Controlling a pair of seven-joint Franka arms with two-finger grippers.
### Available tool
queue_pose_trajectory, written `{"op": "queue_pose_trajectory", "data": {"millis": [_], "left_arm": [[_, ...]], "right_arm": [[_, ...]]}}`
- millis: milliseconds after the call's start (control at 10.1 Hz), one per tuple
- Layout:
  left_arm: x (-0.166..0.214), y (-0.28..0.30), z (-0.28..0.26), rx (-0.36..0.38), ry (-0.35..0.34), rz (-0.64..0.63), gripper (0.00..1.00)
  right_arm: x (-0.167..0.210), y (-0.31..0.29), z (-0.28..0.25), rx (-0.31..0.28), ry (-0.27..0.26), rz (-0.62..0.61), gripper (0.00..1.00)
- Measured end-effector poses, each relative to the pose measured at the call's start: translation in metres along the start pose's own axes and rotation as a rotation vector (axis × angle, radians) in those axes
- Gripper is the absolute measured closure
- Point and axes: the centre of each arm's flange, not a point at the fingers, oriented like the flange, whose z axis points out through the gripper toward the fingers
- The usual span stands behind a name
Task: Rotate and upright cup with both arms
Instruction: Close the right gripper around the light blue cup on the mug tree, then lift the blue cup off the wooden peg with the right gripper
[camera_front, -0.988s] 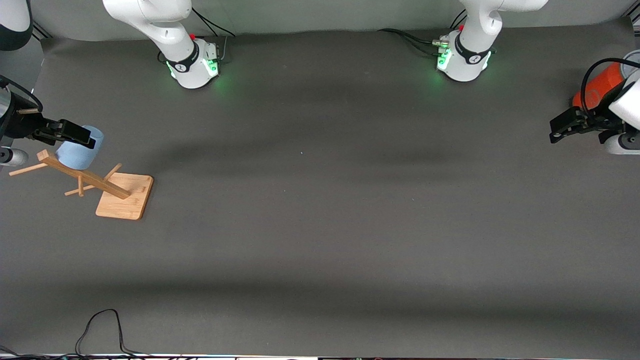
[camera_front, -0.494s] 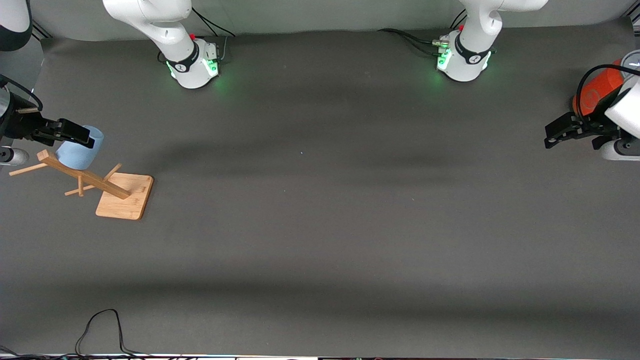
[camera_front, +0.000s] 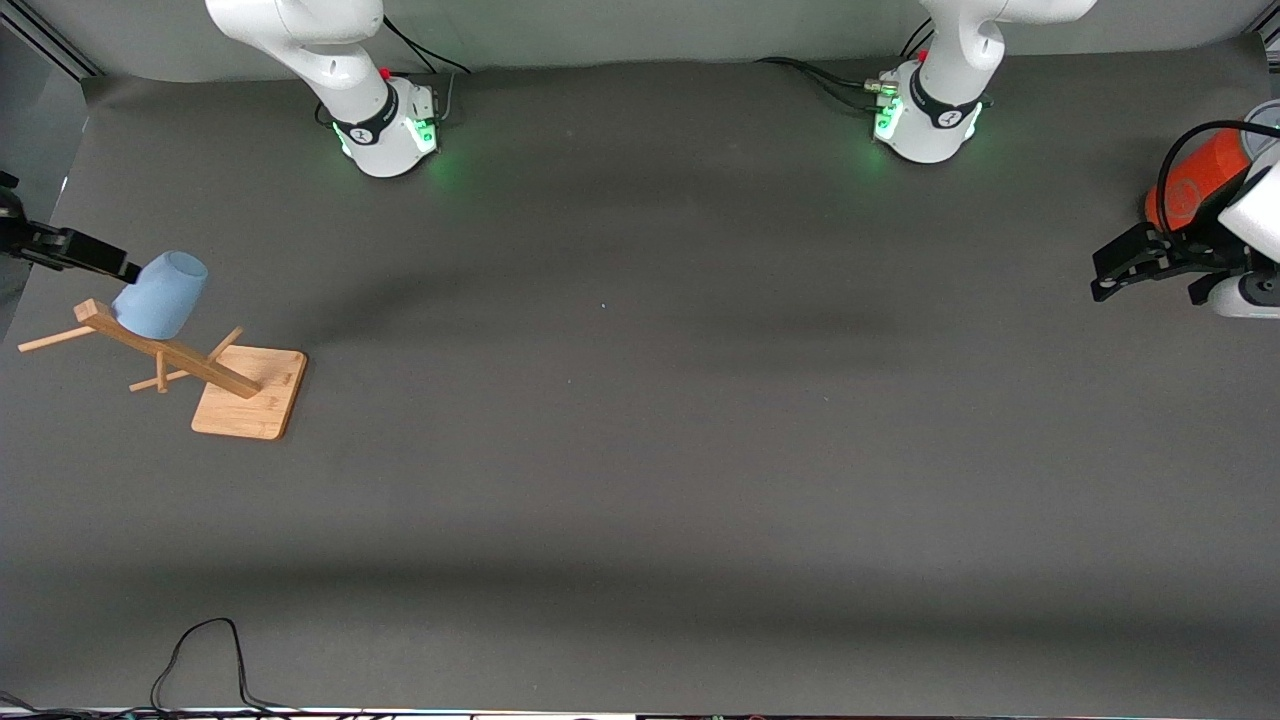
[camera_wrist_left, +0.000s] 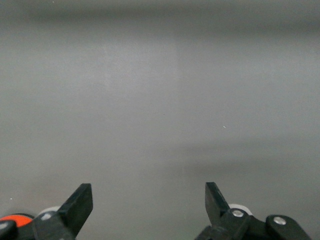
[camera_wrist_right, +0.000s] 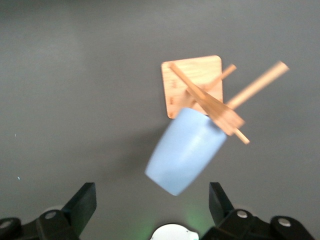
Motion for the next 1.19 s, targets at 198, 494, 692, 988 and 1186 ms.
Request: {"op": "queue_pose_trajectory", "data": {"millis": [198, 494, 692, 988, 1186], "left_arm": [[0.0, 0.001, 0.0, 0.0, 0.0, 0.001, 0.0], [0.0, 0.001, 0.0, -0.001, 0.0, 0.002, 0.0], [0.001, 0.001, -0.001, -0.001, 0.012, 0.002, 0.0], [0.002, 0.001, -0.001, -0.001, 0.014, 0.002, 0.0], [0.002, 0.001, -0.001, -0.001, 0.013, 0.003, 0.0]], "right_arm": [[-0.005, 0.034, 0.006, 0.015, -0.015, 0.215, 0.0], [-0.021, 0.042, 0.014, 0.032, -0.015, 0.43, 0.0], [-0.025, 0.039, 0.027, 0.039, -0.004, 0.503, 0.0], [-0.017, 0.032, 0.071, 0.047, 0.019, 0.543, 0.0], [-0.014, 0.031, 0.103, 0.054, 0.038, 0.547, 0.0]]}}
